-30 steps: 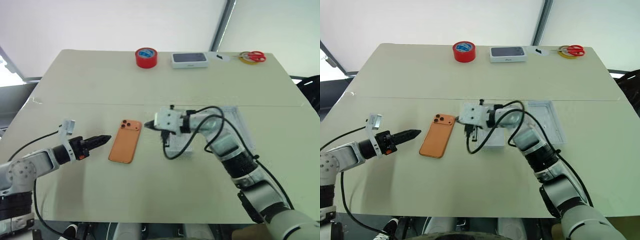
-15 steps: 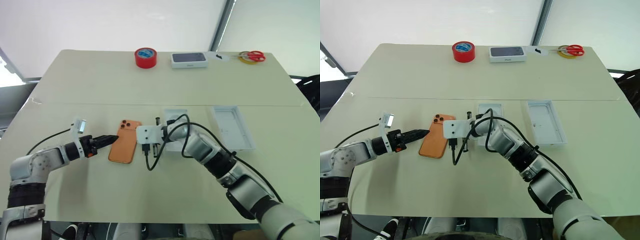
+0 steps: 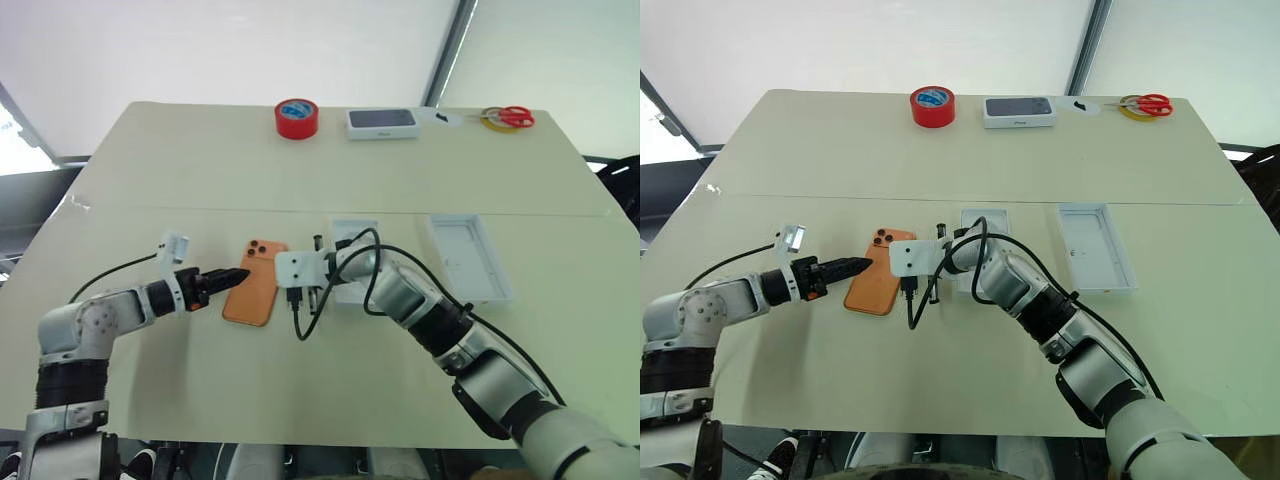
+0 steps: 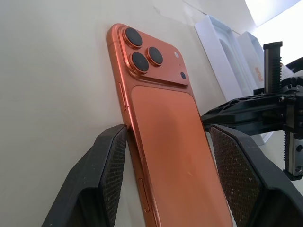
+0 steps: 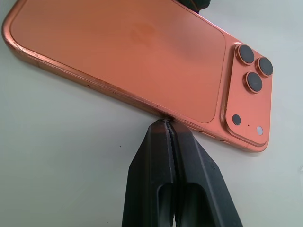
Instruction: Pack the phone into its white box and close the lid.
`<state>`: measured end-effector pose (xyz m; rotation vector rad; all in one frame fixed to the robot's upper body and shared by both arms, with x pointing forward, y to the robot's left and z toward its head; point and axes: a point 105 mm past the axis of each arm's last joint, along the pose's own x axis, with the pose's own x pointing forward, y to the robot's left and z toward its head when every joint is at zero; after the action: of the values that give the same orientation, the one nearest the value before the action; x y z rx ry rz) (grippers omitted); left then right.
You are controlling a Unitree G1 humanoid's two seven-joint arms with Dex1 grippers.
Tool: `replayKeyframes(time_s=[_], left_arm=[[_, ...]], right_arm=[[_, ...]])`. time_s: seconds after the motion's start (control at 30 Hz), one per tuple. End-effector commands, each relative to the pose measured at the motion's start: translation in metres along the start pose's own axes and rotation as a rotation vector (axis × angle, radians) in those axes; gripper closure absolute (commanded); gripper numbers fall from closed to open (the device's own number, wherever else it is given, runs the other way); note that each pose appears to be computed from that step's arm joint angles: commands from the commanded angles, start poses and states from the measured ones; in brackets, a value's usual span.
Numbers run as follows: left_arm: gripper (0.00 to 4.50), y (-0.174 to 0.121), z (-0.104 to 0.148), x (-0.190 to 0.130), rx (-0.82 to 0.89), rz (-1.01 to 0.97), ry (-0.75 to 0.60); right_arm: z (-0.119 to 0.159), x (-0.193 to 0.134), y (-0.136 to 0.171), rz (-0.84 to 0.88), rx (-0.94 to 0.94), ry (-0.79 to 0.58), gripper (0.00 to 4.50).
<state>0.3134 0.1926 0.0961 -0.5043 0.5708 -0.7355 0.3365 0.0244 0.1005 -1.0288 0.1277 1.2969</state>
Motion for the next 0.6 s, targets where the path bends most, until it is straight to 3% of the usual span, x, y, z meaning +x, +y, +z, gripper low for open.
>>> replayKeyframes(time_s=[0.03,0.27,0.4,0.6], left_arm=[[1.59,-0.031,-0.022,0.026,-0.001,-0.133,0.131],[1.59,-0.038,-0.013,0.038,0.005,-0.112,0.115],[1.59,-0.051,-0.011,0.039,-0.059,-0.177,0.097],[1.59,-0.047,0.002,0.028,-0.173,-0.206,0.004]], right_arm=[[0.001,0.005,0.003,0.0,0.004,-0.005,4.44],[-0.002,0.006,-0.002,-0.02,0.004,0.001,4.44],[-0.004,0.005,-0.002,-0.022,-0.001,0.004,4.44],[-0.009,0.004,-0.002,-0.03,-0.012,0.02,4.44]])
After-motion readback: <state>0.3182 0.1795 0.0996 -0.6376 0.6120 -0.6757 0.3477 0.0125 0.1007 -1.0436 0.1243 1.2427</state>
